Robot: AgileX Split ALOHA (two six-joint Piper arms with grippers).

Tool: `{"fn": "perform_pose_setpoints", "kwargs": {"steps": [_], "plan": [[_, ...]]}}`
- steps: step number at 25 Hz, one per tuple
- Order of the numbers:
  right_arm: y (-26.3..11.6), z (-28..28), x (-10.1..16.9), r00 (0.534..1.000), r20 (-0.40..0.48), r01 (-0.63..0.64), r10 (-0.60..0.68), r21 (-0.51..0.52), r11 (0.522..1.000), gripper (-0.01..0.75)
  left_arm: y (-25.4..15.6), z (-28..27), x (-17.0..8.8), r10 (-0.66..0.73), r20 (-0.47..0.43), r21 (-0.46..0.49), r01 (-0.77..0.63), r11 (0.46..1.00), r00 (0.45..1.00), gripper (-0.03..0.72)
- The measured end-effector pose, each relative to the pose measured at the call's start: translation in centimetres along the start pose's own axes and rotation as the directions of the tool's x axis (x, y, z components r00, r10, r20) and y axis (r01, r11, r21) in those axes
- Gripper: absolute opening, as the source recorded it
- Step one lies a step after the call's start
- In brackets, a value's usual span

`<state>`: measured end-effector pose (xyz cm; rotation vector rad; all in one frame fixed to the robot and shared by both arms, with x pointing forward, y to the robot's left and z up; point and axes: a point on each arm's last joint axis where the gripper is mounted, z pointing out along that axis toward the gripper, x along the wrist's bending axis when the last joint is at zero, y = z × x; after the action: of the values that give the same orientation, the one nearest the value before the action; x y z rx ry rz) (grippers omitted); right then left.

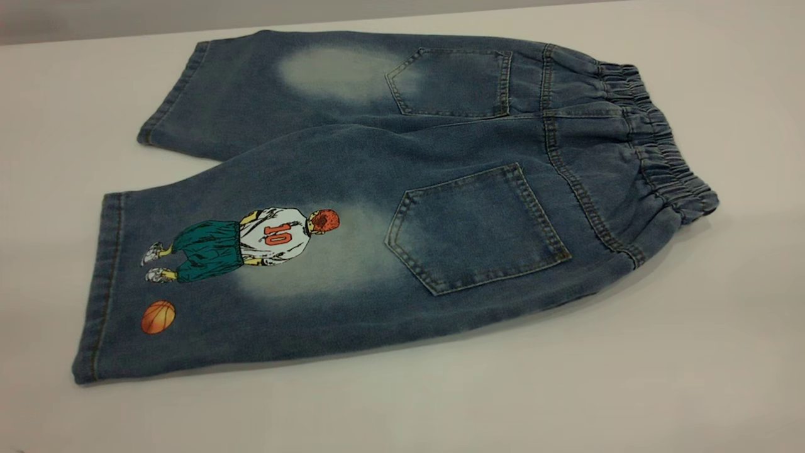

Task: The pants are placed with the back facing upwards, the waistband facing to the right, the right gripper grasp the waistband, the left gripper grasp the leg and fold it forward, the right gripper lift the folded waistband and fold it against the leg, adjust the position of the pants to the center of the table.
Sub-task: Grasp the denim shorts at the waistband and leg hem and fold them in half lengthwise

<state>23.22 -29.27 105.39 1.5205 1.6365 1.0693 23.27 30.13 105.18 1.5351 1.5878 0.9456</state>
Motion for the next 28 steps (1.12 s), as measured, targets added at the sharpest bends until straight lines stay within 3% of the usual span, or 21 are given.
{"fn": "perform_pose_setpoints", "kwargs": {"steps": [20, 24, 28], "plan": [[0.05, 0.0, 0.14, 1.0, -0.015, -0.009, 0.008, -0.005, 1.0, 0.242, 0.0, 0.0, 0.0, 0.0, 0.0, 0.0, 0.0, 1.0, 1.0, 0.363], [0.19, -0.05, 0.81, 0.995, -0.09, -0.051, 0.05, -0.016, 0.999, 0.242, 0.0, 0.0, 0.01, 0.008, 0.016, 0.0, -0.008, 1.0, 1.0, 0.363], [0.23, -0.1, 0.95, 0.993, -0.107, -0.048, 0.045, -0.018, 0.999, 0.242, 0.1, -0.04, 0.01, 0.017, 0.016, 0.004, -0.017, 1.0, 1.0, 0.363]]}}
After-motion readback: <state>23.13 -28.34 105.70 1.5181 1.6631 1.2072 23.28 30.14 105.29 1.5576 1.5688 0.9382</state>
